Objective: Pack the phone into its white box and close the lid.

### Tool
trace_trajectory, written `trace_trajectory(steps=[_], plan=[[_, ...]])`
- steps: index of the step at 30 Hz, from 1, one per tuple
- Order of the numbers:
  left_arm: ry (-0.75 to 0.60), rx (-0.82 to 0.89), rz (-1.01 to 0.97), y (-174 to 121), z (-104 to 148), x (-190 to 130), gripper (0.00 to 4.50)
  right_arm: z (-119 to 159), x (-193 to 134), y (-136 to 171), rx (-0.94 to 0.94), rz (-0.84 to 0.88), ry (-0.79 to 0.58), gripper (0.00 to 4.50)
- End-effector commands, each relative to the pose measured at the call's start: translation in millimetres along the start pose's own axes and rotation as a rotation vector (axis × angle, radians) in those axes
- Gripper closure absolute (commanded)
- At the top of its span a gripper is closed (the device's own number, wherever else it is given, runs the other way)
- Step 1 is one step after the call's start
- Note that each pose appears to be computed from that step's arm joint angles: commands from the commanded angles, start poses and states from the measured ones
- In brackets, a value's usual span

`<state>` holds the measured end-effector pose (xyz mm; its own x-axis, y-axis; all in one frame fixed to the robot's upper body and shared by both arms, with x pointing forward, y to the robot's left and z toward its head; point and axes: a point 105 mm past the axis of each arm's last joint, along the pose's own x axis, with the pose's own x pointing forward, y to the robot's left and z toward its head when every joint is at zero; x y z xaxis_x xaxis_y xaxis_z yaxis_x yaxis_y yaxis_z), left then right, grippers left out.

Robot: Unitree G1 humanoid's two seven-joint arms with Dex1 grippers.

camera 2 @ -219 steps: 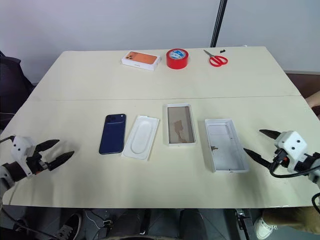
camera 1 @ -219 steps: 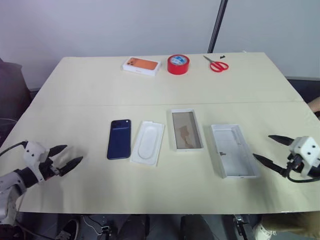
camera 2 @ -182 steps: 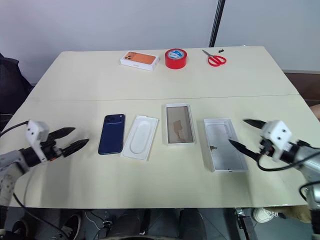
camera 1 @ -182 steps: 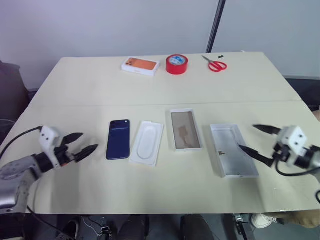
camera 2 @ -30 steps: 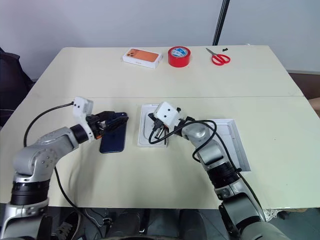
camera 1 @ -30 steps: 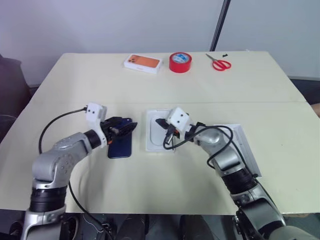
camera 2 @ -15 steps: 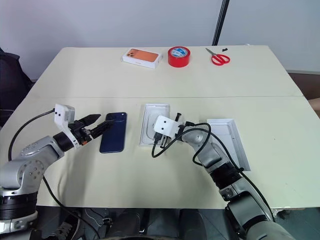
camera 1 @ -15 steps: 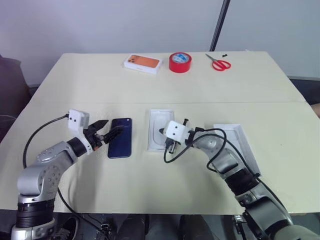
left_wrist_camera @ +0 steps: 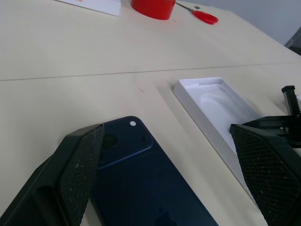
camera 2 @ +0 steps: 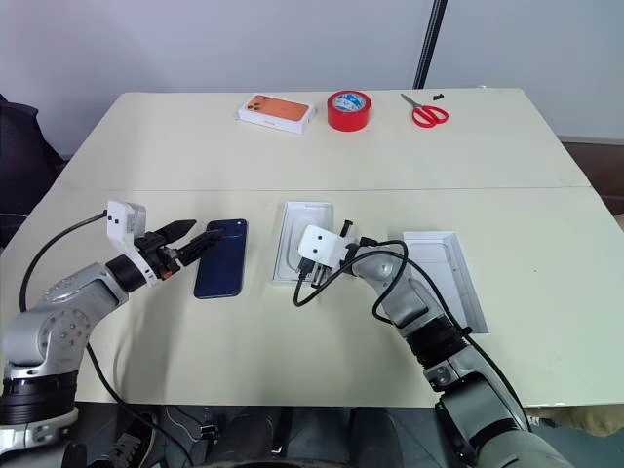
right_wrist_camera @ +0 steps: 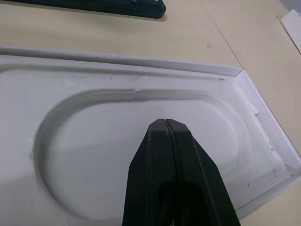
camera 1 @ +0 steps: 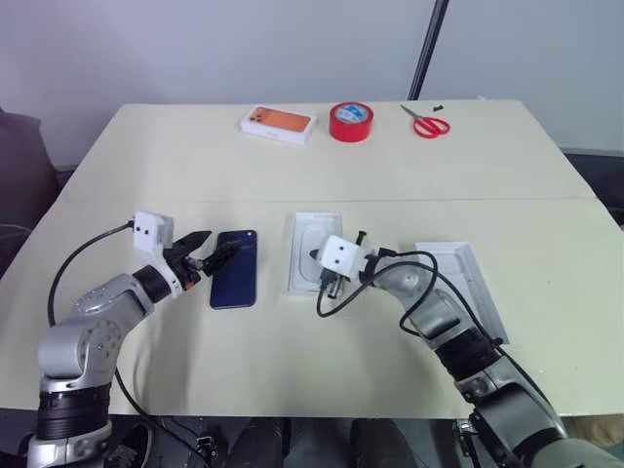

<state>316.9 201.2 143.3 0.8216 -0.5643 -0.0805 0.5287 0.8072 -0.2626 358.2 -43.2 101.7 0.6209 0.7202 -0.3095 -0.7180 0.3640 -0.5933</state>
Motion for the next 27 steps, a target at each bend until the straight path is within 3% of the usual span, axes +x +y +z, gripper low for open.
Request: trace_trajectory(steps=[1, 5, 8, 13, 18, 27], plan=[[0.001, -0.109, 0.029, 14, 10, -14, 0.00, 19, -6, -10, 0.026, -0.025, -0.077, 4.49], [0.040, -0.216, 0.069, 32, 12, -31, 0.00, 42, -11, -20, 0.027, -0.027, -0.148, 4.49], [0.128, -0.308, 0.084, 39, 0, -41, 0.00, 69, -7, -19, 0.020, 0.010, -0.214, 4.49], [0.278, -0.346, 0.171, 46, -22, -37, 0.00, 81, 12, -2, 0.054, 0.149, -0.173, 4.49], [0.345, -0.476, 0.150, 38, -38, -36, 0.00, 101, 37, 13, 0.034, 0.287, -0.134, 4.49], [0.408, -0.614, 0.095, 14, -59, -21, 0.00, 87, 74, 40, -0.057, 0.348, -0.010, 4.49]])
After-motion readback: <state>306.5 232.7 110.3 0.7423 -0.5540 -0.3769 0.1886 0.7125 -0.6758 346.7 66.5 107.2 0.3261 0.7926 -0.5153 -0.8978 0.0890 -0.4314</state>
